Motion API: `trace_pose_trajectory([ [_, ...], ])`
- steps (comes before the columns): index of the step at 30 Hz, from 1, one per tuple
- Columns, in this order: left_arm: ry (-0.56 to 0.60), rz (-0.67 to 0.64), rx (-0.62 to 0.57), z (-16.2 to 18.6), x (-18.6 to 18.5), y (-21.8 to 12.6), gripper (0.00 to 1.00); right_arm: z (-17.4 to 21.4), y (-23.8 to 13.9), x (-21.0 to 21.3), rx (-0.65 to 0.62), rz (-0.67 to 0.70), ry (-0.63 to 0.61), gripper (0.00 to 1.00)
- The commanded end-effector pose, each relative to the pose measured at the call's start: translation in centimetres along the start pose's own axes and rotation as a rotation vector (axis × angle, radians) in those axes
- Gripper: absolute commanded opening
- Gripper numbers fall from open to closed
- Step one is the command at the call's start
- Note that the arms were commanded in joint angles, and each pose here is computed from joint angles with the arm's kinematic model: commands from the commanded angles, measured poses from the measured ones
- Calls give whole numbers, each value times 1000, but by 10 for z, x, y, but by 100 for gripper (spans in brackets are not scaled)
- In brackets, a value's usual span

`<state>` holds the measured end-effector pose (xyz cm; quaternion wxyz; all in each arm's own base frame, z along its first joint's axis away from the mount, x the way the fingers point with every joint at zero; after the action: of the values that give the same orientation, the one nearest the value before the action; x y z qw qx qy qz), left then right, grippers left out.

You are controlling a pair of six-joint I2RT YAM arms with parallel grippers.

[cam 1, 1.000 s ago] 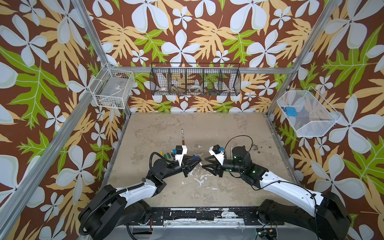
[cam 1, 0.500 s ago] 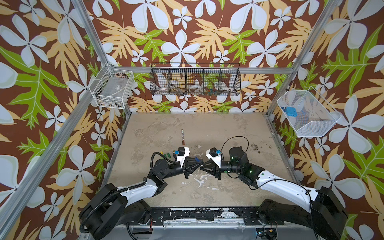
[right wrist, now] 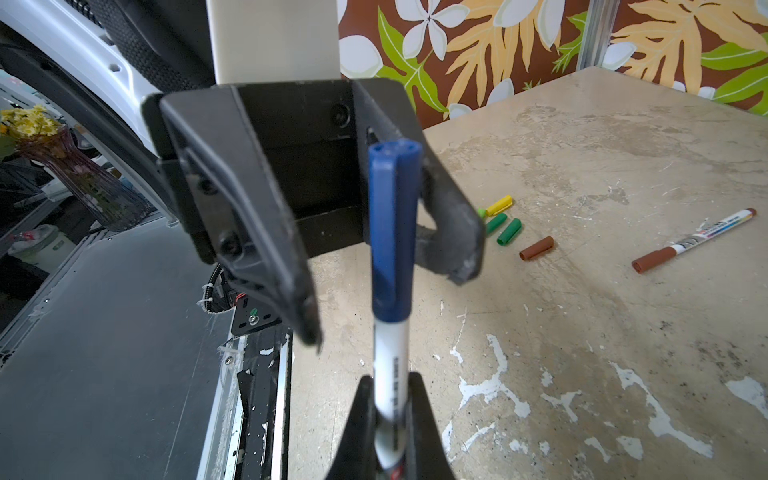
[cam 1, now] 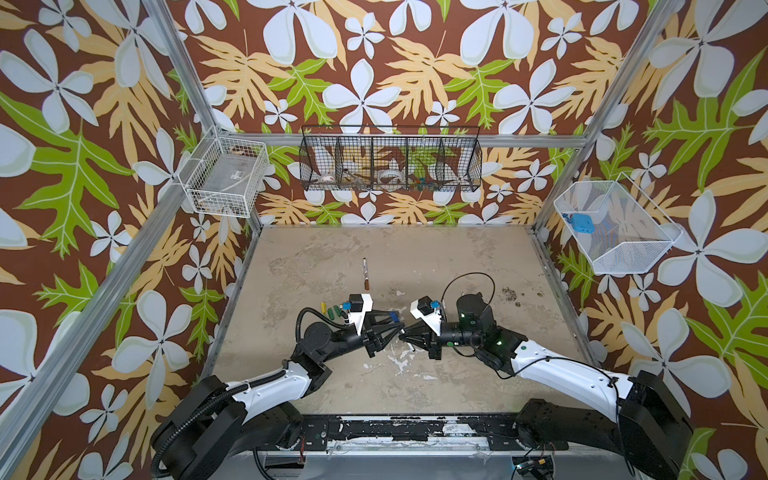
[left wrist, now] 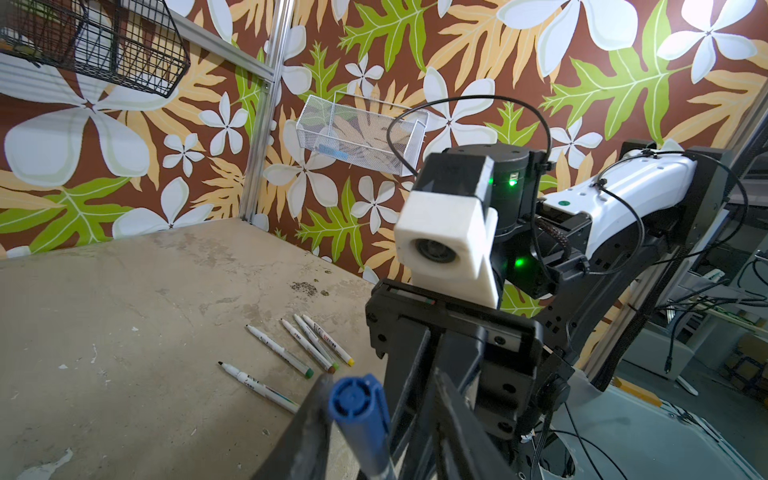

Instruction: Open the pen caps

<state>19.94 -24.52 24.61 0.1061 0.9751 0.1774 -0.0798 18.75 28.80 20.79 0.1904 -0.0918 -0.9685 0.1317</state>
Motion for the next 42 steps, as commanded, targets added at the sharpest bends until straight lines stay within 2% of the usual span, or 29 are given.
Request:
trace_pose_trajectory([
  [1,11,-20,-32,-7,2,-1,37,-3,-1,6,-17,-32,-24,0],
  [8,19,32,-28,-7,-5,1,18,0,0,8,1,-45,-35,0],
  [14,12,102,-31,-7,-14,2,6,2,4,10,14,-75,-30,0],
  [16,7,114,-30,-6,-15,2,1,3,5,11,19,-82,-27,5],
  [18,9,114,-34,-7,-15,2,0,2,4,12,7,-77,-33,13],
  [20,13,103,-33,-7,-14,2,0,0,0,12,-17,-61,-44,32],
  [22,15,93,-27,-5,-12,2,0,-4,-2,13,-41,-53,-55,42],
  [24,14,87,-27,-5,-11,2,0,-7,-4,13,-63,-44,-59,46],
  [33,5,76,-25,-4,-9,3,0,-12,-2,11,-95,-44,-47,45],
  [37,-2,87,-22,-3,-10,4,0,-12,1,12,-98,-54,-42,39],
  [42,-6,96,-26,-4,-11,5,0,-9,6,13,-80,-65,-30,25],
])
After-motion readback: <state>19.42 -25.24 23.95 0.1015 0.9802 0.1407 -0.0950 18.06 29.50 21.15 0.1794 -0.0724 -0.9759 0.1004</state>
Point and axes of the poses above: each gripper's point midway between its finger pads, its own y axis out along the fingers, its own x axis along the line the jaws close on, z = x × y, the point moved 3 cm from there along -y, back along the fingers, and after that the axes turned 7 degrees about y, right-handed, at the moved point
